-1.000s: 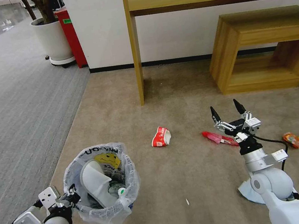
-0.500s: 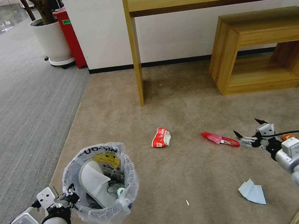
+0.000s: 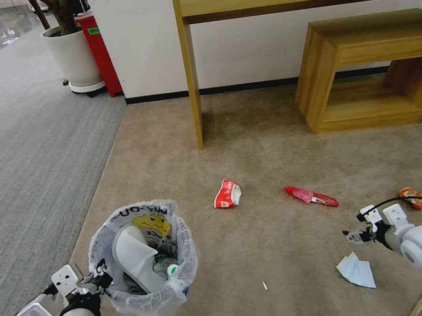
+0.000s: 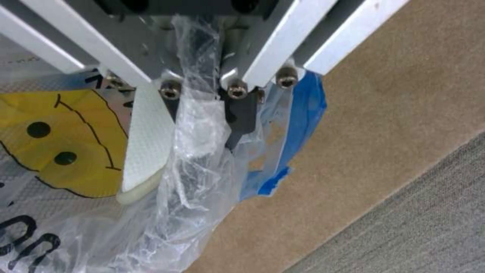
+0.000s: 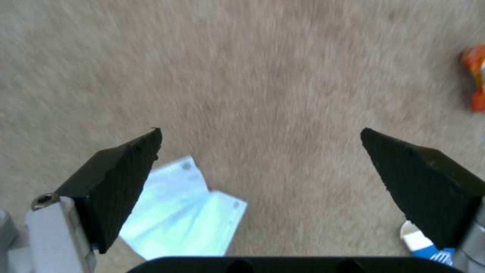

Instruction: Pick up the trash bin and place the garbage on the floor into it.

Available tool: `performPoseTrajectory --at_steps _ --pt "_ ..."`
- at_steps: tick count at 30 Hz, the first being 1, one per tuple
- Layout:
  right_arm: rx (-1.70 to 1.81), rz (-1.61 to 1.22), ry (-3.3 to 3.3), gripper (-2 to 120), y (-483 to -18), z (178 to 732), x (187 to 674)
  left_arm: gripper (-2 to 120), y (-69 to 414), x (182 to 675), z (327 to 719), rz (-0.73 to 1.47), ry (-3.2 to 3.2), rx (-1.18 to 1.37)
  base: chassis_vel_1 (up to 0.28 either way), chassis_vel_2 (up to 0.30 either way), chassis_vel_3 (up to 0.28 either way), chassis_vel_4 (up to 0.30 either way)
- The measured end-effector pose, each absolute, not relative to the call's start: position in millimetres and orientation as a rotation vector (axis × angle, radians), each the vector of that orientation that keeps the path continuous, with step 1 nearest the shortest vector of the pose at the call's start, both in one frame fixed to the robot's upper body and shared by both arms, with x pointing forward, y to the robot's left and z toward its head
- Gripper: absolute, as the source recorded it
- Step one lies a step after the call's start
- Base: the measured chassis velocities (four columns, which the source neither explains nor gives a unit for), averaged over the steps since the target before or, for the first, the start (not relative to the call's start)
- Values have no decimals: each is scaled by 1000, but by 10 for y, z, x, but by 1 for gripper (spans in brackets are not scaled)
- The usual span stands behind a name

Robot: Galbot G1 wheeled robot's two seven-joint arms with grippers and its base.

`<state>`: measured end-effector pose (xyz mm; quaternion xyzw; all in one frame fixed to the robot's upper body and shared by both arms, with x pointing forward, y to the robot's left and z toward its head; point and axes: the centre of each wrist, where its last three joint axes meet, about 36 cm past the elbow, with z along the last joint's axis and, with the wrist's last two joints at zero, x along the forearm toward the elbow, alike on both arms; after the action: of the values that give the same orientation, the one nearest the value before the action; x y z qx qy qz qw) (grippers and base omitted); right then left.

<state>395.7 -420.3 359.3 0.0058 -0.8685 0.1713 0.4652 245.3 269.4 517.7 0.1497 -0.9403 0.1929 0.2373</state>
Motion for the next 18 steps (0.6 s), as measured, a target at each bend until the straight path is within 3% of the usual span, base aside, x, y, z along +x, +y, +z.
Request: performPoseTrajectory --at_steps 18 --pt "13 300 -2023 100 -4166 2956 3969 1 2695 2483 5147 517 -2575 412 0 0 0 0"
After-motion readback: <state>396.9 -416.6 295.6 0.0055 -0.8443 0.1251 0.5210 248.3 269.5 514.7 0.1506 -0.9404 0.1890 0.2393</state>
